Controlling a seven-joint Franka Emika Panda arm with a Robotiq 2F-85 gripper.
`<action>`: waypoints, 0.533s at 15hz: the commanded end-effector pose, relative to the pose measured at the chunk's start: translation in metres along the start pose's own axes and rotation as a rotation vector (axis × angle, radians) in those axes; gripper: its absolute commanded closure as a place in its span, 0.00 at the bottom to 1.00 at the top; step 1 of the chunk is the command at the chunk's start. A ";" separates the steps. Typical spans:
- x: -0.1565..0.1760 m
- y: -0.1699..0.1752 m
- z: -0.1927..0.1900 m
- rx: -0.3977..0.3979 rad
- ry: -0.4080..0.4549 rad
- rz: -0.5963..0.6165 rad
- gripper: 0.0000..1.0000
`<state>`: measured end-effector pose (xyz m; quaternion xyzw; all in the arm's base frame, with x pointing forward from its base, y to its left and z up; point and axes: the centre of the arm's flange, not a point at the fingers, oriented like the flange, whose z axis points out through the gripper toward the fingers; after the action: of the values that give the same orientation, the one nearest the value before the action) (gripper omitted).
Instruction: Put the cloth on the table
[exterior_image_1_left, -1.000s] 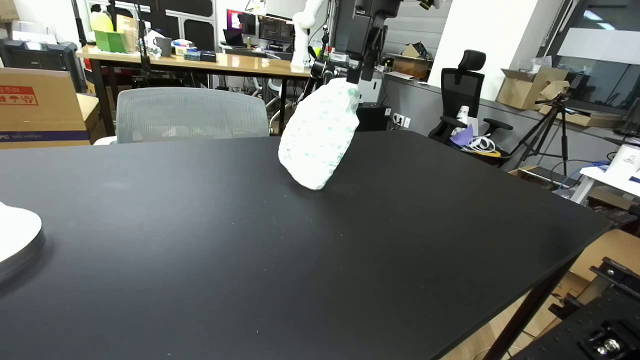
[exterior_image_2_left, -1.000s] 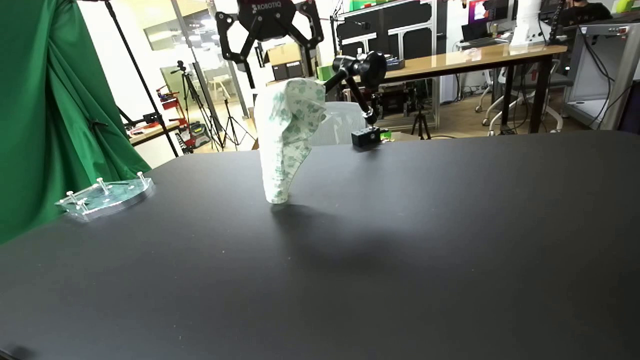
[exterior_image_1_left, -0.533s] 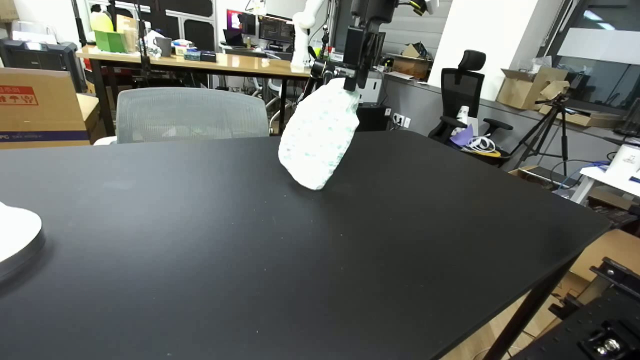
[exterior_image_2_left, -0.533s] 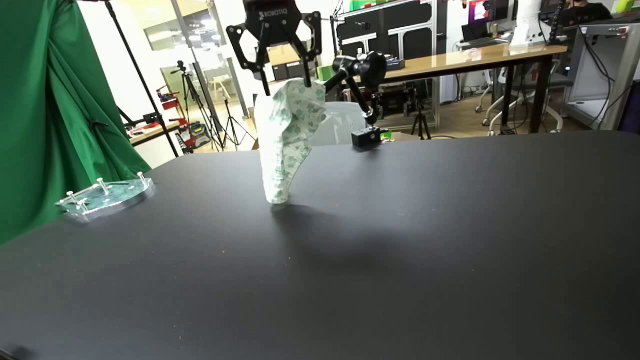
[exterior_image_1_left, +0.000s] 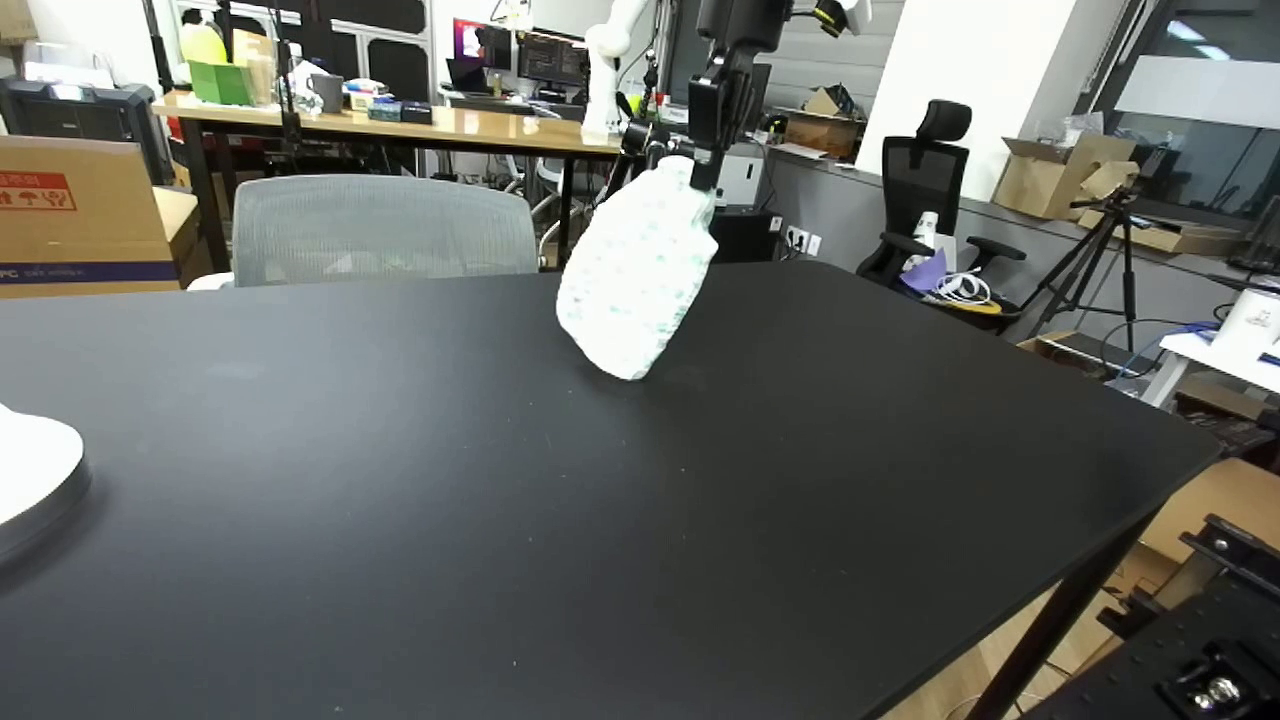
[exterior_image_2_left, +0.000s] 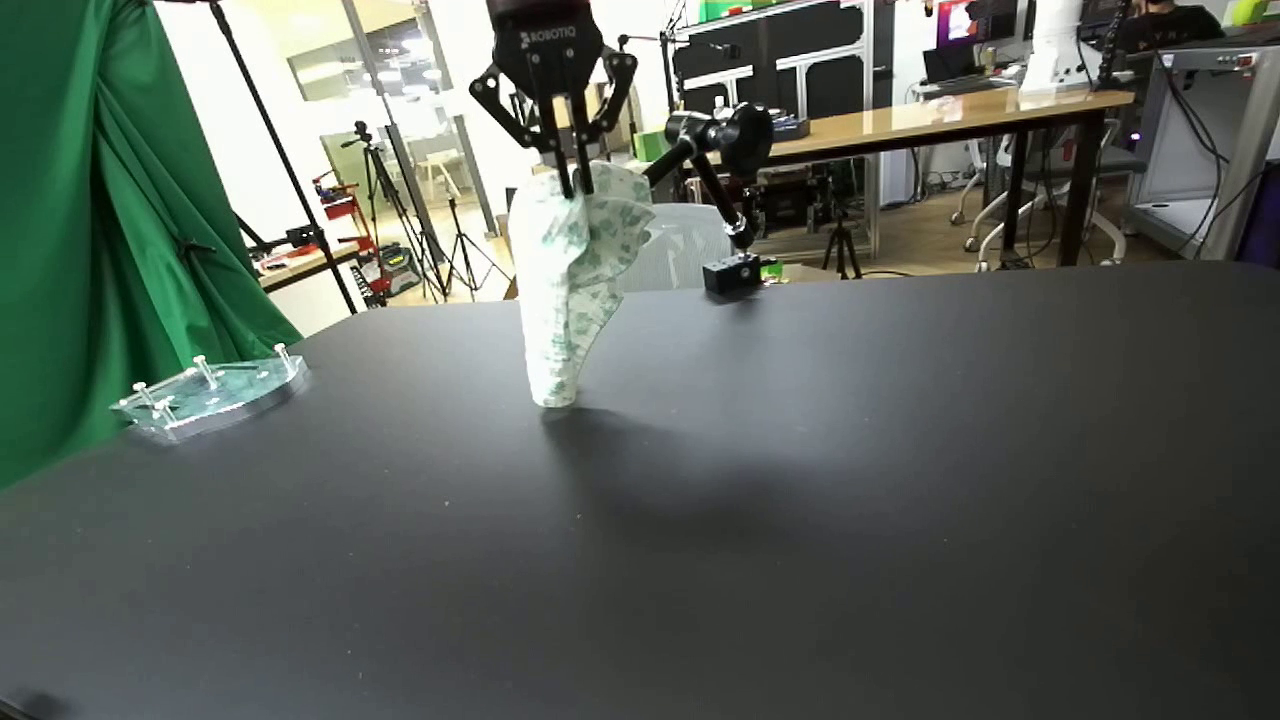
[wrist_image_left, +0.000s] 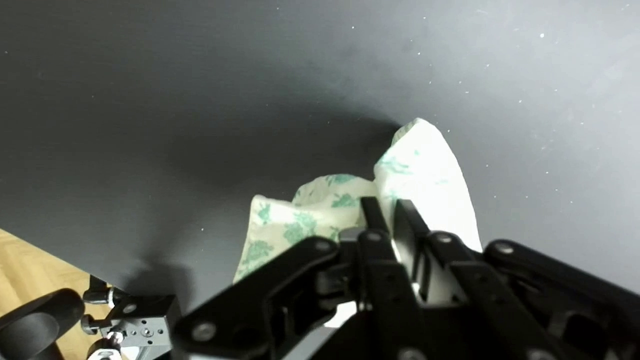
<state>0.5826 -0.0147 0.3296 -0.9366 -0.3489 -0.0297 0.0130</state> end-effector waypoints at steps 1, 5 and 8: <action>-0.001 -0.008 -0.014 0.025 0.024 0.012 1.00; -0.013 -0.038 -0.033 0.061 0.036 0.028 1.00; -0.034 -0.069 -0.051 0.077 0.013 0.037 1.00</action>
<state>0.5565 0.0068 0.3528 -0.9373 -0.3441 -0.0284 0.0474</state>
